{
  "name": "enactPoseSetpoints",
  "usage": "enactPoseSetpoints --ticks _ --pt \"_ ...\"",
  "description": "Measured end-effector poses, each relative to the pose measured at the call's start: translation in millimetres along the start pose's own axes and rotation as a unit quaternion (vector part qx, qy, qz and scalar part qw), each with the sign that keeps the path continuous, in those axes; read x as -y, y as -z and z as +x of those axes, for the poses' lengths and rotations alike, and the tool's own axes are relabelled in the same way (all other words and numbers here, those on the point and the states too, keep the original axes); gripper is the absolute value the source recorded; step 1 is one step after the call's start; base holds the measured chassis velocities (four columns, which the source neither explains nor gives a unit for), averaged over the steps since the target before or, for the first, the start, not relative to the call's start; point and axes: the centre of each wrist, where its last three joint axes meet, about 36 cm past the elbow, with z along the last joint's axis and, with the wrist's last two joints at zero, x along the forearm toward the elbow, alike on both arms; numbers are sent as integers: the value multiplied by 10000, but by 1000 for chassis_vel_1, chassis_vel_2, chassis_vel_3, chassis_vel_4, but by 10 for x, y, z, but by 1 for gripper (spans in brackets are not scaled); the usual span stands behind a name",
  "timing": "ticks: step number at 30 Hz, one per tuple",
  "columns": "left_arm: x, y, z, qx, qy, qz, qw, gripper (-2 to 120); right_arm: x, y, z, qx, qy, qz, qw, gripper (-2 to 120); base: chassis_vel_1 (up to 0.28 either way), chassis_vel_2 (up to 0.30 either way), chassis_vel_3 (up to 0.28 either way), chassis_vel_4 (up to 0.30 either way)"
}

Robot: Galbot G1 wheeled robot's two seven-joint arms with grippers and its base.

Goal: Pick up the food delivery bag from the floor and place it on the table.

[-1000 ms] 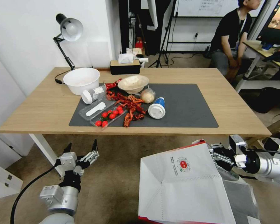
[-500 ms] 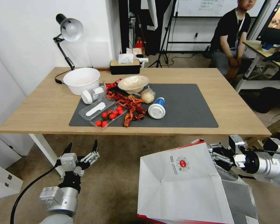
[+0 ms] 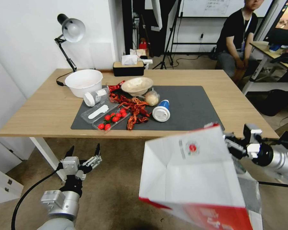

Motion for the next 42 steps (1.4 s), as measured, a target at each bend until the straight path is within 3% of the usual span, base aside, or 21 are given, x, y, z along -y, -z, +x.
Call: enactPoseSetpoints --ticks 7,16,19,20,22,23,26,31,38,40,42 --pt "-5 -21 -14 -18 18 18 10000 100 -144 501 -167 938 -540 -46 9941 0 0 0 0 0" --pt "-18 -47 -23 25 72 18 10000 100 -233 898 -294 1605 -1198 211 9795 0 0 0 0 0" --pt "-18 -62 -22 9 64 22 10000 100 -234 1053 -415 2026 -1858 407 9606 0 0 0 0 0" --pt "-18 -62 -22 9 64 22 10000 100 -234 1053 -415 2026 -1858 407 9606 0 0 0 0 0" --pt "-17 -68 -24 4 40 12 10000 100 -213 1159 -531 2296 -2490 460 9398 0 0 0 0 0" --pt "-17 -68 -24 4 40 12 10000 100 -213 1159 -531 2296 -2490 460 9398 0 0 0 0 0" --pt "-16 -66 -29 12 34 11 10000 100 -170 1265 -597 2523 -3242 412 9108 0 0 0 0 0" --pt "-17 -80 -17 -13 44 10 10000 100 -125 1303 -590 2642 -3631 297 8930 0 0 0 0 0" --pt "-32 -104 -12 -50 54 -92 9999 100 -12 1271 -503 2740 -4452 -67 8525 0 0 0 0 0" --pt "-34 -106 -13 -53 55 -99 9999 100 -7 1264 -500 2738 -4505 -68 8497 0 0 0 0 0" --pt "-32 -122 3 -84 68 -114 9999 100 40 1225 -458 2682 -4794 -10 8356 0 0 0 0 0"
